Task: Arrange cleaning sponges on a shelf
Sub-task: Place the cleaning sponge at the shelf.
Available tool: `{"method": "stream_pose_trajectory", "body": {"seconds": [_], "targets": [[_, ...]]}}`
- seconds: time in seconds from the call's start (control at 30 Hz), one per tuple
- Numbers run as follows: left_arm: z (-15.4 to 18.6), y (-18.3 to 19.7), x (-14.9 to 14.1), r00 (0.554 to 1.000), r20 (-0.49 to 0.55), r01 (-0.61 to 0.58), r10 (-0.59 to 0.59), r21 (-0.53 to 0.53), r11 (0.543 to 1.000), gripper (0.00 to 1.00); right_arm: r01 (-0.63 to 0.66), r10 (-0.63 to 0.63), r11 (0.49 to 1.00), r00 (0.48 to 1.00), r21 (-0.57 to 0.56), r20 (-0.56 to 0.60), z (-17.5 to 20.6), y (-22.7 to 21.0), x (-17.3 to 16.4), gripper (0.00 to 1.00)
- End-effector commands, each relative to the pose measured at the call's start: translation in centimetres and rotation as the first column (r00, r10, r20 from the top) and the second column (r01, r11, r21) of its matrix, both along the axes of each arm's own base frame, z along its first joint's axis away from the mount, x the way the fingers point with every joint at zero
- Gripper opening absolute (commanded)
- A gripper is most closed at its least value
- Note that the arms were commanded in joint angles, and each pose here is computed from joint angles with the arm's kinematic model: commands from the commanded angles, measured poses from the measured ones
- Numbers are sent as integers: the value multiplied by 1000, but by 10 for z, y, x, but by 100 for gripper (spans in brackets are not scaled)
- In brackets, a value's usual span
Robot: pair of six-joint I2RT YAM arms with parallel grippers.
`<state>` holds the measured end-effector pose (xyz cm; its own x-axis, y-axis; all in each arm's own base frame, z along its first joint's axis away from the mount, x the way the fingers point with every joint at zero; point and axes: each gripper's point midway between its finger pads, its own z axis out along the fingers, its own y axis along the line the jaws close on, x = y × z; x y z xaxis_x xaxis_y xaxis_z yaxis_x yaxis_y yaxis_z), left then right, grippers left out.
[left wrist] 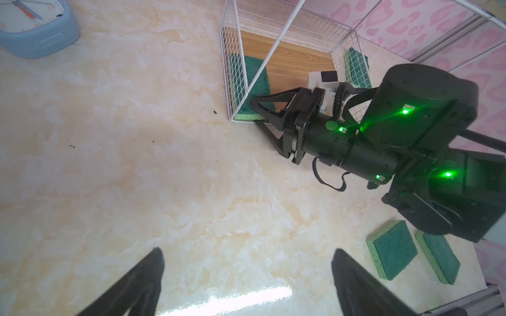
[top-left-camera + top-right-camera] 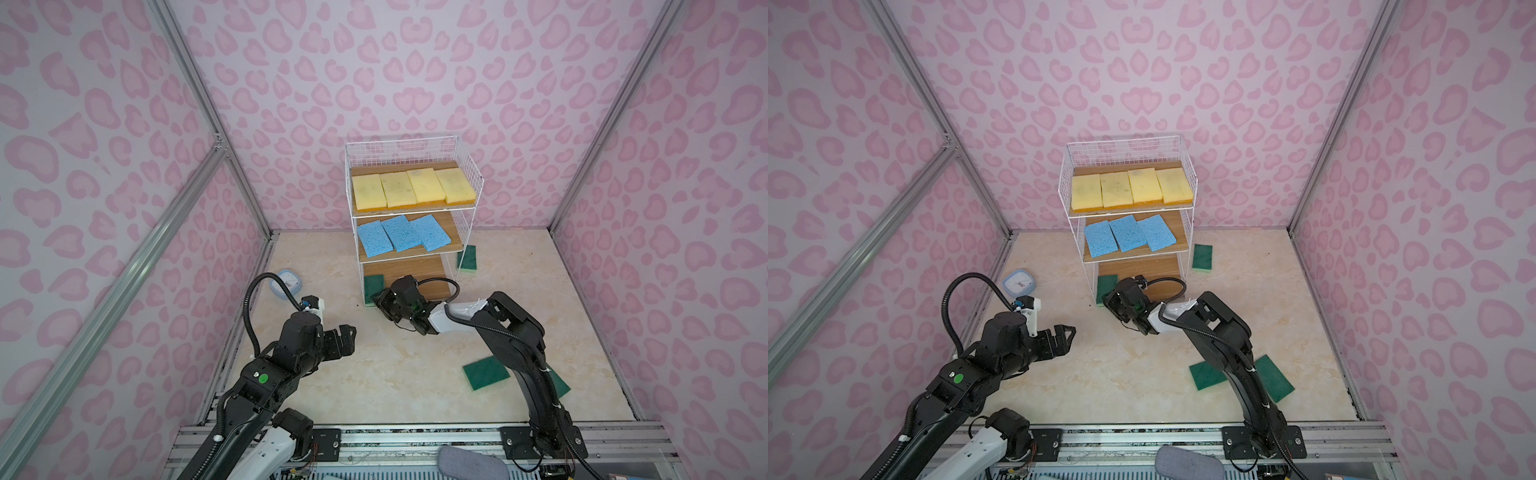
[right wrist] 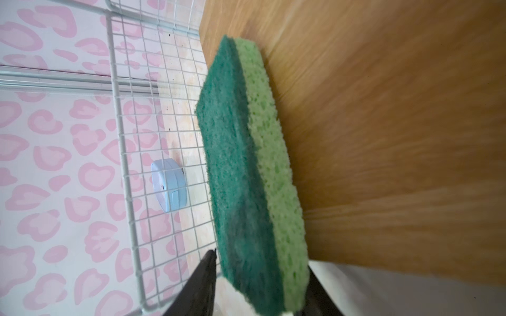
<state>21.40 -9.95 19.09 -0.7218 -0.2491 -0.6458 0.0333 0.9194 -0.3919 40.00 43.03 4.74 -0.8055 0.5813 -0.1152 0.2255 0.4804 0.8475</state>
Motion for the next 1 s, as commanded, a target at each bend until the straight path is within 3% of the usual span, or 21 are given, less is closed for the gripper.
{"method": "stream_pose_trajectory", "body": {"seconds": [0.0, 0.33, 0.47, 0.7, 0.97], "targets": [[2, 1, 2, 1000, 11, -10, 10, -1, 1000, 97, -9, 9, 1000, 1000, 26, -8, -2, 3, 2, 46], [1, -1, 4, 1000, 5, -6, 6, 1, 1000, 97, -73, 73, 997, 997, 2, -28, 4, 5, -5, 80], [2, 0, 4, 1000, 9, -5, 5, 3, 1000, 97, -109, 107, 989, 994, -97, -26, 7, -4, -12, 88], [4, -1, 5, 1000, 9, -2, 2, 3, 1000, 97, -183, 179, 957, 983, -227, -38, 11, -16, -29, 91], [0, -11, 8, 999, -6, 33, -33, -13, 999, 98, -178, 183, 947, 983, -267, -6, 27, -48, -47, 91]]}}
